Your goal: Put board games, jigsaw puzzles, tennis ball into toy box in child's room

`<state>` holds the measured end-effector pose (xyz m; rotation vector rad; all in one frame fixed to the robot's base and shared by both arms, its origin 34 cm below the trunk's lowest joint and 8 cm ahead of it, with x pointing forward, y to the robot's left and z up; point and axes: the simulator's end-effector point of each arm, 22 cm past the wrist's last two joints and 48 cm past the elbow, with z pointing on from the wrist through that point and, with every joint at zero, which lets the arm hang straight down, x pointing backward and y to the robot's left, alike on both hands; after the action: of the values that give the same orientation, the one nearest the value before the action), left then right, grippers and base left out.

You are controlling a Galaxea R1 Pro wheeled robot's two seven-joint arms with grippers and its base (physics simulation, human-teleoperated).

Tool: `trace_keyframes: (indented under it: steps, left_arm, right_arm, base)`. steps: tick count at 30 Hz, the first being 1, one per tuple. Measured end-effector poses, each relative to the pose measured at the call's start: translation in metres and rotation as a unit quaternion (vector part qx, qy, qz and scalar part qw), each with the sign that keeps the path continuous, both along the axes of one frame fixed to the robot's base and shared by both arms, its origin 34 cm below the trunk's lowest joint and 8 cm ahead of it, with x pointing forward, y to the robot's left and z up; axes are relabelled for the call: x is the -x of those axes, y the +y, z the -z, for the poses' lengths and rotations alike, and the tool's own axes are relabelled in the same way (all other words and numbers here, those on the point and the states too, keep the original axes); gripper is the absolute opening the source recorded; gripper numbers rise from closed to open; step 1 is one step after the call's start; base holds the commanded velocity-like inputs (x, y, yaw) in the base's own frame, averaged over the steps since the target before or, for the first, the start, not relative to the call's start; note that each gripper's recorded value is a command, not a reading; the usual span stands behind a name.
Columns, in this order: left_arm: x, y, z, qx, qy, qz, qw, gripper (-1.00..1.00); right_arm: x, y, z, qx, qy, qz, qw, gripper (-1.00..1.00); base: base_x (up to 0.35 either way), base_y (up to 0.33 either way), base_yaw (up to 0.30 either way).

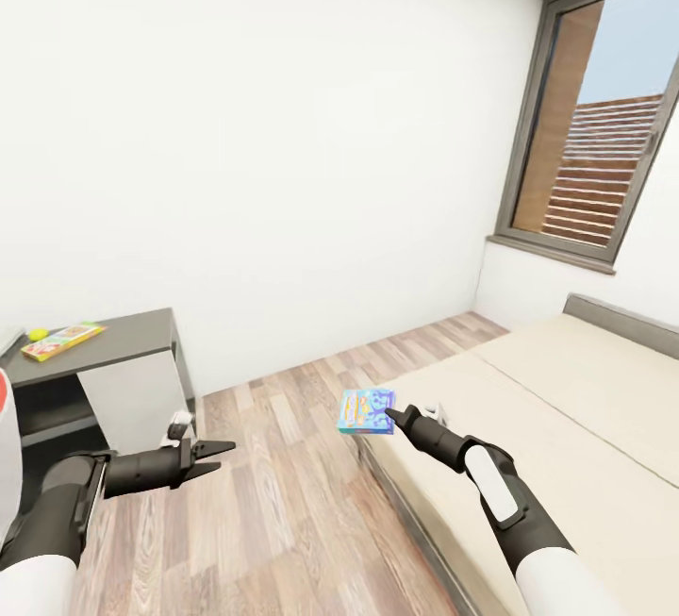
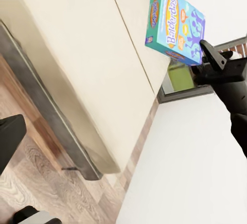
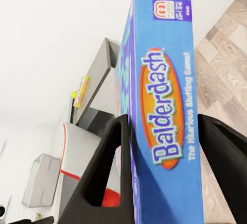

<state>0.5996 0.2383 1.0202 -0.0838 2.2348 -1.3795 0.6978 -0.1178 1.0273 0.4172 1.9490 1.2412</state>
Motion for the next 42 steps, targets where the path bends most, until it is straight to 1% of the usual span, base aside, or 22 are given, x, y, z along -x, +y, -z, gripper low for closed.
trace_keyframes:
  steps: [13,25,42]
  left_arm:
    - [0.0001,0.0006,0.0,0.0,0.0,-0.001,1.0,1.0]
    - [-0.0001,0.0005,0.0002,-0.001,0.0,-0.001,1.0,1.0]
    - [-0.0001,0.0003,0.0004,-0.001,0.0,0.0,1.0,1.0]
  right_arm:
    - [0.0002,0.0,0.0001,0.001,0.0,0.0,1.0,-1.0]
    - [0.0002,0.0001,0.0007,0.002,0.0,-0.001,1.0,-1.0]
    - [0.0002,0.0005,0.0009,0.002,0.0,-0.001,1.0,-1.0]
  base:
    - [0.174,-0.201,0.291]
    - [0.125,-0.015,0.291]
    - [0.006,0.0,0.291]
